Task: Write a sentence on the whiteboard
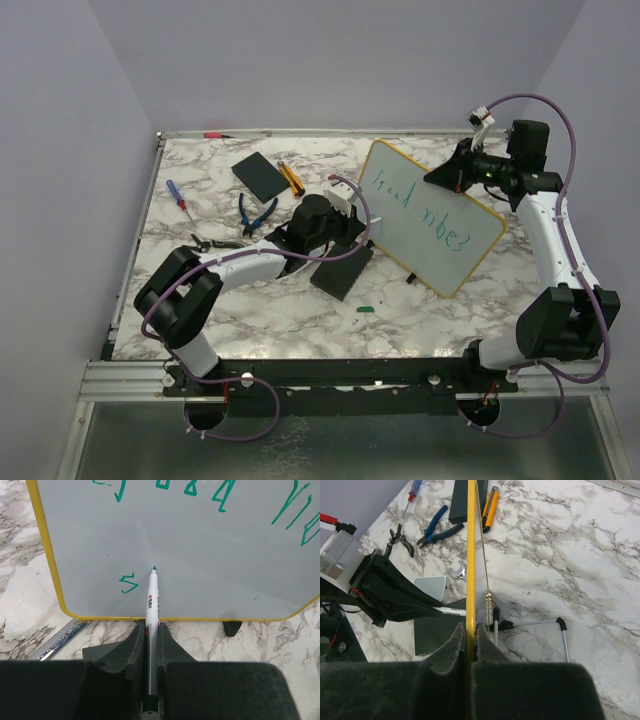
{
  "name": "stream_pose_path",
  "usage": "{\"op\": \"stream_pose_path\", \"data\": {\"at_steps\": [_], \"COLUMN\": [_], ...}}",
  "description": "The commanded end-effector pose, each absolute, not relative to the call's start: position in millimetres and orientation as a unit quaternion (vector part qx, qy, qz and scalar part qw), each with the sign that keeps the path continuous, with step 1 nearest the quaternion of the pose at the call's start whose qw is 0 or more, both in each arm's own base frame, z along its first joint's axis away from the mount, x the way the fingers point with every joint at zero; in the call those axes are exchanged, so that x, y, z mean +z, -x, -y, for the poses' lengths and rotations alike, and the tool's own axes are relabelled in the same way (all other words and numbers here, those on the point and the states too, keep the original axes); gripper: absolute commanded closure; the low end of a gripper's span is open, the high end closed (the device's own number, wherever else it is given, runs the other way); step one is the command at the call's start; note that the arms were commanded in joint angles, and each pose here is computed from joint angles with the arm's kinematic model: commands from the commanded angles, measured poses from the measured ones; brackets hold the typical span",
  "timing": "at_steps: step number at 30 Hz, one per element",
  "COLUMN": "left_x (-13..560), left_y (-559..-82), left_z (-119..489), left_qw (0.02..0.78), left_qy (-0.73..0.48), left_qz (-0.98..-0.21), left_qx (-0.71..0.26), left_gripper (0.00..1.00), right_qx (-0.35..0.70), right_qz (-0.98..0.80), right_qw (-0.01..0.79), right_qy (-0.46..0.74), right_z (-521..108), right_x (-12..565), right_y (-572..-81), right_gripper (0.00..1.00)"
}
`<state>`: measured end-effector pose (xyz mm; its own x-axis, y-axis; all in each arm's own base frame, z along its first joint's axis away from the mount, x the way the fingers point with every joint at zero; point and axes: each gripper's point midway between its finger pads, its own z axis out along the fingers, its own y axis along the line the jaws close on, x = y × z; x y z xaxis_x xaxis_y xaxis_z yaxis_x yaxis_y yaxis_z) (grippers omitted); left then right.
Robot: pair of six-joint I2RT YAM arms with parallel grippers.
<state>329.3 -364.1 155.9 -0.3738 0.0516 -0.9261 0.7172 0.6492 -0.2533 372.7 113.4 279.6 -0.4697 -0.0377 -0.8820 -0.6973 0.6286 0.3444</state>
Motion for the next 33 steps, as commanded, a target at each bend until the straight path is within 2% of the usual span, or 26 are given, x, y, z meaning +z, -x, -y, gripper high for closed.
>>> {"op": "stream_pose_path", "data": {"at_steps": [1,33], "left_x": [148,114], "left_y": [-333,-321], "left_z": [362,363], "left_qw": [0.497,0.467], "left_qy": [-0.250,-0.253], "left_qz": [-0.767,-0.791], "left_qx": [-0.318,-0.302], "left_gripper": [1.00,1.00], "right_qx": [0.387,0.388], "right_qz": [-0.789,-0.788], "right_qw": [0.420,0.420], "right_qy": [0.226,0.227], "right_z": [-121,-122], "right_x": [264,265], "right_y": [-360,-360], "right_gripper": [0.99,0.99]}}
